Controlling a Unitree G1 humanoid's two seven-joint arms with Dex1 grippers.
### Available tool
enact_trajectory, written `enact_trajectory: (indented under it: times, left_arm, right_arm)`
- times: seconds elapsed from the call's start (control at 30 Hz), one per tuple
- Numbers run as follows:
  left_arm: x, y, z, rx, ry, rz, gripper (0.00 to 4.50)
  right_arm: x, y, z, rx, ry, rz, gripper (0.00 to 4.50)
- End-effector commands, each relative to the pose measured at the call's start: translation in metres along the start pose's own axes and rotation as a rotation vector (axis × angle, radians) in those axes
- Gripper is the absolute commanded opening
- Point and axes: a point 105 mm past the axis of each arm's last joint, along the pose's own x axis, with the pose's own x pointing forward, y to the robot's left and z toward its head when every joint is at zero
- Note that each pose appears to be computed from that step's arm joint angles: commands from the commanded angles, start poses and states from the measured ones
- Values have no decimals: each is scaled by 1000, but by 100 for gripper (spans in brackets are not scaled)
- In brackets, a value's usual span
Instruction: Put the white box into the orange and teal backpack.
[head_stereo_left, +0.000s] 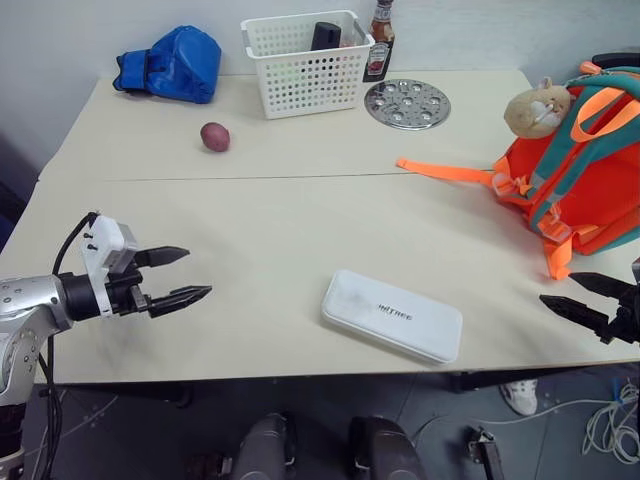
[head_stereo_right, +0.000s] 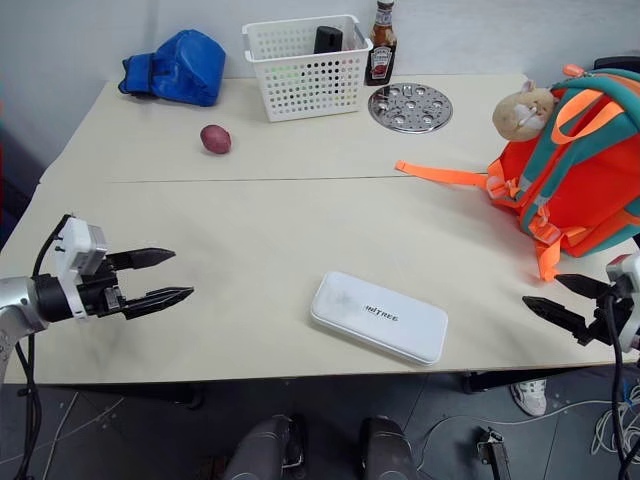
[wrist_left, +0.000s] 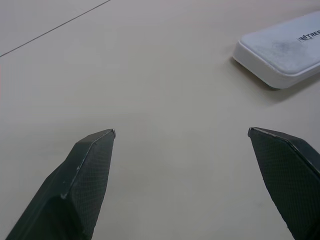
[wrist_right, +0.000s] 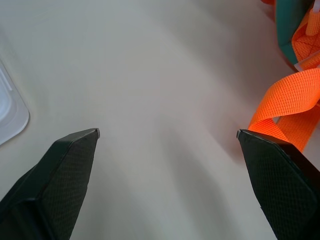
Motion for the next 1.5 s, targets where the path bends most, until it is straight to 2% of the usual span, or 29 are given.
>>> enact_trajectory:
  times: [0.03,0.43,0.57,0.67,0.83,1.03,1.07,1.1,1.3,1.5]
  left_arm:
    - [-1,-3,5,59,8,-13,448]
    - [5,-5,0,40,28,-15,448]
    - [15,-10,2,46,18,-71,448]
    - [29,-20,4,53,18,-161,389]
    - [60,-30,-8,119,69,-279,235]
    - [103,-45,-11,140,31,-373,42]
    - [108,-48,-11,142,26,-387,9]
    - [113,-51,-11,145,23,-399,2]
    - [137,-77,-11,185,52,-500,2]
    - [150,-84,-23,231,105,-504,2]
  right_arm:
    - [-2,-2,12,-24,-49,-15,450]
    - [3,-5,10,-48,-40,-35,450]
    - [6,3,11,-48,-29,27,450]
    - [9,21,6,-61,19,142,389]
    - [20,47,-11,-97,126,310,216]
    - [36,69,-27,-139,205,448,7]
    - [38,71,-28,-144,210,462,0]
    - [40,73,-29,-147,215,474,0]
    - [63,94,-23,-179,192,551,0]
    - [80,100,-16,-181,160,565,0]
